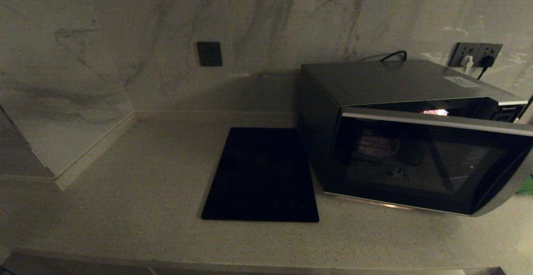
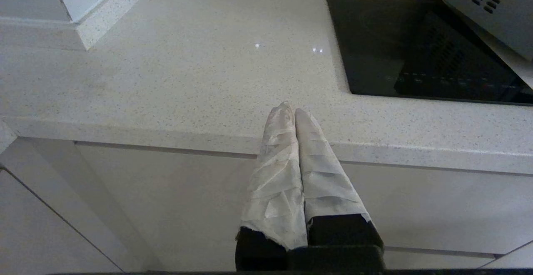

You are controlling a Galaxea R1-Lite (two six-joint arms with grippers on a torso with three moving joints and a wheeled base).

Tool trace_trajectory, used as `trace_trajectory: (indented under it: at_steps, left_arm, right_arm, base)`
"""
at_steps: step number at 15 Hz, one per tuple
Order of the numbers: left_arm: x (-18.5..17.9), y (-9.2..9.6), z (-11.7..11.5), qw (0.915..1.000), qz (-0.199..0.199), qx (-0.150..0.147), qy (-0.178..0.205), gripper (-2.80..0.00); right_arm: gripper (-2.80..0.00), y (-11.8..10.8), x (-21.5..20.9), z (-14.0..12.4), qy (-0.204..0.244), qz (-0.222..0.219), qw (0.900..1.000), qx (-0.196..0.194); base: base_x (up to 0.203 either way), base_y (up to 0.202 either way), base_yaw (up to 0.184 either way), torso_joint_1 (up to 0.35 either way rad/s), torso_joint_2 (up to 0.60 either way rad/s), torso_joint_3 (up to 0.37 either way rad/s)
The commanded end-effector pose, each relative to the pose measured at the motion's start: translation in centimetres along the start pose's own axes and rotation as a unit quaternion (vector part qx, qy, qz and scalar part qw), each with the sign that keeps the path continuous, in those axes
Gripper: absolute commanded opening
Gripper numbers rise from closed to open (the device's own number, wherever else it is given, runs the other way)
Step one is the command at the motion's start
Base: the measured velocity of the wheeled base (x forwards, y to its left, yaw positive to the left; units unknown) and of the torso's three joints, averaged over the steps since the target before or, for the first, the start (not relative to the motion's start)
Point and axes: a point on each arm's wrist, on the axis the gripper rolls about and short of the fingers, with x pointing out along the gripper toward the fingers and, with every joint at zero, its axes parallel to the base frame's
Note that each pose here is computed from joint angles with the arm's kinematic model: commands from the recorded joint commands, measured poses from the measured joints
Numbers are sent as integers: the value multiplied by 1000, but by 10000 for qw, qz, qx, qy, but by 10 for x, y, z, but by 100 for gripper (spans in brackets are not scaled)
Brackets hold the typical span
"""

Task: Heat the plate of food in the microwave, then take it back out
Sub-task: Open the microwave oven

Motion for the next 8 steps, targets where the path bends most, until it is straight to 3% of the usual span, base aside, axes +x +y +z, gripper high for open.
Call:
trace_trajectory:
  at_steps: [1,3,5,6,8]
  left_arm:
    - [0,0,0,10000,2,-7,1,-280]
    - [0,0,0,10000,2,-7,-7,-280]
    - [0,0,0,10000,2,-5,1,-280]
    - [0,0,0,10000,2,-7,1,-280]
    - [0,0,0,10000,2,-7,1,-280]
  right_arm:
    - [-280,-10,10,-17,842,629,9910,830]
    - [-280,-13,23,-31,1624,980,9691,1575]
    - [-280,-13,39,-45,2317,1086,9469,1945]
    - [-280,-12,44,-49,2481,1149,9406,2014]
    - [-280,-9,53,-54,2591,1130,9377,2020]
  base:
    - [0,0,0,0,0,0]
    - [0,0,0,0,0,0]
    - [0,0,0,0,0,0]
    - [0,0,0,0,0,0]
    - [0,0,0,0,0,0]
